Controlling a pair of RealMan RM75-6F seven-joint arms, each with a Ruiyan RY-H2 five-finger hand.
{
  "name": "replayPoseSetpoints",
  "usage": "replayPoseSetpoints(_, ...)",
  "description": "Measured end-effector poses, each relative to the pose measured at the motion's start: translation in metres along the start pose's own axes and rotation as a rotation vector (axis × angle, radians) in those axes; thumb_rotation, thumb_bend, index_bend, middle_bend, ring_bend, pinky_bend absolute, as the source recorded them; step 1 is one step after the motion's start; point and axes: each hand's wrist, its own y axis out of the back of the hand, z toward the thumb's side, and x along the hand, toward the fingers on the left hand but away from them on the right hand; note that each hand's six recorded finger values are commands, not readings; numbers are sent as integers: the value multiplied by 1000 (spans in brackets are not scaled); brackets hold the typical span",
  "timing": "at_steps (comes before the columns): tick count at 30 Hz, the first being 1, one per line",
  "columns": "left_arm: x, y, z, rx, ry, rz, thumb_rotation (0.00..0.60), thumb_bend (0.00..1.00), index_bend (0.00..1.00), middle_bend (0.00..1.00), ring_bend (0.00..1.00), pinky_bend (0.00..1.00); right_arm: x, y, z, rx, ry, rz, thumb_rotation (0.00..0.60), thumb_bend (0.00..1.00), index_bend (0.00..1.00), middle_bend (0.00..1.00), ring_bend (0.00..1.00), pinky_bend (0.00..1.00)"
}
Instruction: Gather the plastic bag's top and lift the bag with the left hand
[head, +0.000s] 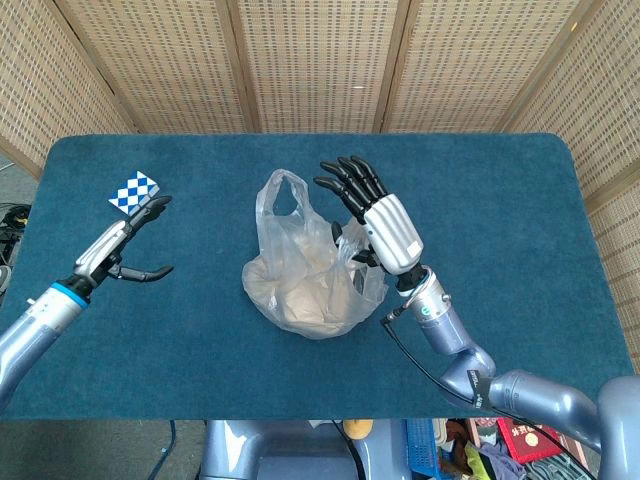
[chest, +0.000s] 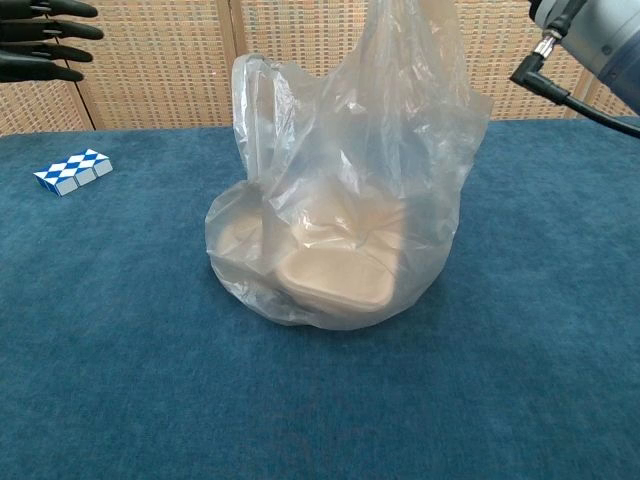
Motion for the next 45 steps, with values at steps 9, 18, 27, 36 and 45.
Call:
replayPoseSetpoints(9, 56, -24, 14, -223, 14, -114, 600, 239, 0, 0, 0, 41, 1, 2, 4, -3, 19, 4, 600, 704, 152, 121, 0, 0)
replayPoseSetpoints(18, 68, -12, -13, -338, 120, -88, 600, 233, 0, 0, 14, 57, 0, 7, -4, -24, -2, -8, 600, 707, 152, 121, 0, 0)
replayPoseSetpoints(27, 114, -28, -19, -432, 166, -115, 566, 183, 25, 19, 67, 89, 1, 7, 5, -28, 21, -4, 600, 708, 152, 121, 0, 0)
replayPoseSetpoints(36, 140, -53, -3, -359, 163, -218, 546, 176, 79, 55, 79, 96, 4, 2, 6, -31, 27, 18, 600, 708, 152, 121, 0, 0)
replayPoseSetpoints(45, 150, -61, 15, -329, 111, -263, 443, 92, 167, 165, 176, 188, 6, -5, 10, -37, 42, 33, 600, 709, 151, 121, 0, 0)
